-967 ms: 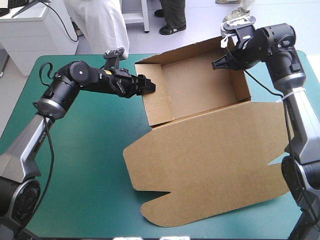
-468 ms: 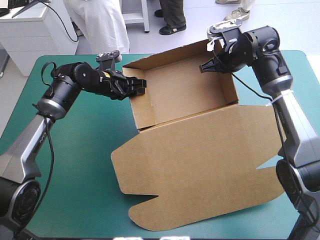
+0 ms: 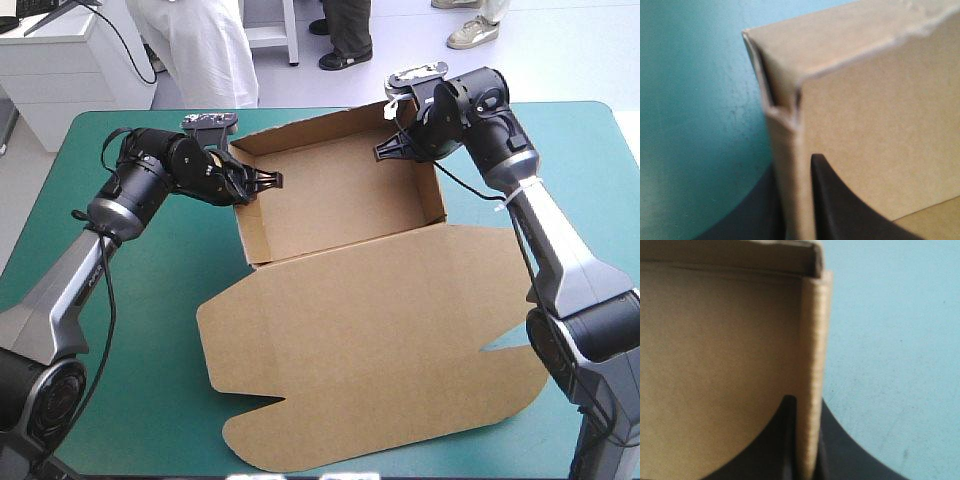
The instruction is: Fold the box
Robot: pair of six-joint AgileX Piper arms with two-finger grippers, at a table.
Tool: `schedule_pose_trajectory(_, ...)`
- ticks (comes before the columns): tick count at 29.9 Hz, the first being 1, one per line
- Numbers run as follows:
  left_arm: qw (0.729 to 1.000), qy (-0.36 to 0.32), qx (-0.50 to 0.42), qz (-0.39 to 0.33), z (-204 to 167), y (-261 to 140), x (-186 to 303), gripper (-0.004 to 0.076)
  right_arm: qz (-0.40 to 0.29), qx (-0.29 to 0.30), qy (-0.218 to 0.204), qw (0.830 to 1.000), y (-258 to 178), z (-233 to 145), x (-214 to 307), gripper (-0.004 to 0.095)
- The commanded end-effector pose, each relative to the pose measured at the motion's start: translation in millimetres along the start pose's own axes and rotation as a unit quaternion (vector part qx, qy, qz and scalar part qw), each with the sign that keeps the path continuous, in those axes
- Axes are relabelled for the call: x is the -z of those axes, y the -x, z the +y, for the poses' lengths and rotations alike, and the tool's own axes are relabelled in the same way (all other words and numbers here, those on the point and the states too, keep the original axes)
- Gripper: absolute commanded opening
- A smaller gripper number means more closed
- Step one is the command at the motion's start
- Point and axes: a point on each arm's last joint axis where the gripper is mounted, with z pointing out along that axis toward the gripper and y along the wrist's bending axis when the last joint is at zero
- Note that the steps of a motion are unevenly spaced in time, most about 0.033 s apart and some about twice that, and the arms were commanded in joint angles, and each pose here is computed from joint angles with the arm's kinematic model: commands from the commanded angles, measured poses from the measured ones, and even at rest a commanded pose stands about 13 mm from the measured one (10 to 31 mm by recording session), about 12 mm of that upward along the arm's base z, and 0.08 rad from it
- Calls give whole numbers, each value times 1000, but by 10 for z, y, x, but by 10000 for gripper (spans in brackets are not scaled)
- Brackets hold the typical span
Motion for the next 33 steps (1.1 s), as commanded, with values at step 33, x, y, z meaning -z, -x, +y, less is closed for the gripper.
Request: schedule_pose_trajectory(33,996,24,-29,82,-67,251,-1051,-10,85,16,41,995,-116,253,-1160,-23)
